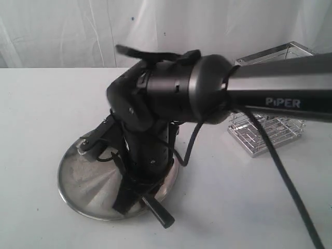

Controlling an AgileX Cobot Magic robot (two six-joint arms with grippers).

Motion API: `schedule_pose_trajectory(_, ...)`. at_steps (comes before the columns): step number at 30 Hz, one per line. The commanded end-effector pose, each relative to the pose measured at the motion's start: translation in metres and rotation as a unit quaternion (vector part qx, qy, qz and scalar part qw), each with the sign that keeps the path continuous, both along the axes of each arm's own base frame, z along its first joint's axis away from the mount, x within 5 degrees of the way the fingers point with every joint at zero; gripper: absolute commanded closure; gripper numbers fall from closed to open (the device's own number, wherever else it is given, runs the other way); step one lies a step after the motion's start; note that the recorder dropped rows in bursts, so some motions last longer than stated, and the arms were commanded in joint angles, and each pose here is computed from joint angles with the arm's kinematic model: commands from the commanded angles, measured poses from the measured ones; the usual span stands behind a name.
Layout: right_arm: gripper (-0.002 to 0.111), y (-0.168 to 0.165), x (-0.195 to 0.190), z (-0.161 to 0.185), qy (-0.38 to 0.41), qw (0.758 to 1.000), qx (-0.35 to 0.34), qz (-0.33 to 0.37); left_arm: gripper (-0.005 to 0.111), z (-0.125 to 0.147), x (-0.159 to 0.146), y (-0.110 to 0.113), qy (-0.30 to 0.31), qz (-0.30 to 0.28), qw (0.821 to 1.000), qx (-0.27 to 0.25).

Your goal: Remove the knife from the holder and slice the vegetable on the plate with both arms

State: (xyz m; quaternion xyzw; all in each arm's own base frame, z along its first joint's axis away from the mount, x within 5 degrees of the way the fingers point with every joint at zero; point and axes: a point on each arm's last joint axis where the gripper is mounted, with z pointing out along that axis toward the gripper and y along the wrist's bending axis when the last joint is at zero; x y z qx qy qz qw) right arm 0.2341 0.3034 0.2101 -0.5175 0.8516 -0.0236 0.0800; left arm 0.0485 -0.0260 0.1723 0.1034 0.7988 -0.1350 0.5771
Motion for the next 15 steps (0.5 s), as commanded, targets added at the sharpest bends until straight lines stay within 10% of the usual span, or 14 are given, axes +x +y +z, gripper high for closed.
schedule_pose_trajectory(1, 0.084, 0.001, -0.013, 0.007, -0.099, 0.989, -0.107, -0.018, 0.107, -0.001, -0.001, -0.001, 0.001, -0.004, 1.000, -0.006)
schedule_pose_trajectory(15, 0.084, 0.058, -0.085, -0.033, -0.214, 0.965, -0.149, 0.031, 0.107, -0.001, -0.001, -0.001, 0.001, -0.004, 1.000, -0.006)
